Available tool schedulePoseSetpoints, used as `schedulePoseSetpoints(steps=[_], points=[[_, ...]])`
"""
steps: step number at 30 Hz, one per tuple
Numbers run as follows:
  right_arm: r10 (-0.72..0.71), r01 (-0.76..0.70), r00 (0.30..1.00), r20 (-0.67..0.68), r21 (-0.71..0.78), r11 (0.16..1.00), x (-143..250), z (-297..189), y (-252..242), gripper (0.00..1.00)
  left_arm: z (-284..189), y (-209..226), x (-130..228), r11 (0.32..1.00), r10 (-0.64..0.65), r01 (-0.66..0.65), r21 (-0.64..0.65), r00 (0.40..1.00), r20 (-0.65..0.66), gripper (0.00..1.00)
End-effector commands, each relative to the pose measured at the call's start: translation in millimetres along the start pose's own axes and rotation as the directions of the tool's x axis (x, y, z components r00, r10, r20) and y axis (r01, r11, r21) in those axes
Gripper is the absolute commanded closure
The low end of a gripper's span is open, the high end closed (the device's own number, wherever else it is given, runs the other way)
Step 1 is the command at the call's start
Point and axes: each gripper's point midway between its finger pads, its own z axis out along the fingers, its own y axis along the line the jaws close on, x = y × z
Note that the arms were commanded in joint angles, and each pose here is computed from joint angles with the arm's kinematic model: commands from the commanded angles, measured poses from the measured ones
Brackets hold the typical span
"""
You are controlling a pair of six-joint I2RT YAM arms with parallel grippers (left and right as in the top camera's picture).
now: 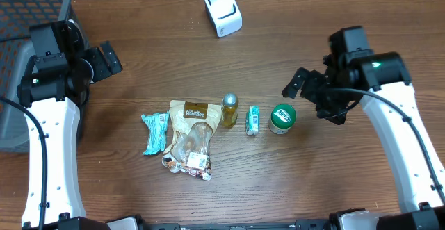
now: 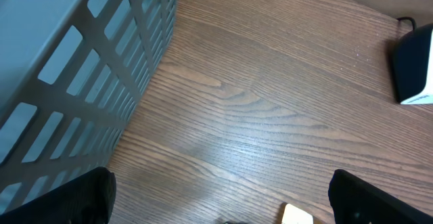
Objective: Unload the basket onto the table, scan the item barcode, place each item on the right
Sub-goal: 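Swing the right gripper over the green-lidded jar, then lower the right gripper and close it around the jar's green lid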
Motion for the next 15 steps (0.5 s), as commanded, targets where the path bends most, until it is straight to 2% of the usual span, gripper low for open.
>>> schedulePoseSetpoints(steps=[1, 4, 8, 15], points=[[0.024, -0.029, 0.997, 0.077, 0.057, 0.998, -3, -2, 5, 0.0, -7, -3, -9, 1.0, 0.02, -0.021, 0.008, 0.999, 0.028, 0.0], [-0.021, 0.018, 0.997, 0.074, 0.046, 0.999, 4, 4, 17, 0.0, -7, -3, -9, 1.0, 0.02, -0.021, 0.008, 0.999, 0.028, 0.0], [-0.008, 0.004, 0.996, 0.085, 0.049, 0.999, 11, 17, 27, 0.0, -7, -3, -9, 1.0, 0.021, -0.021, 0.008, 0.999, 0.028, 0.0], [0.024, -0.048, 0.99, 0.141, 0.173, 0.984, 7, 40, 23, 0.0, -7, -3, -9, 1.0, 0.02, -0.021, 0.008, 0.999, 0.028, 0.0]])
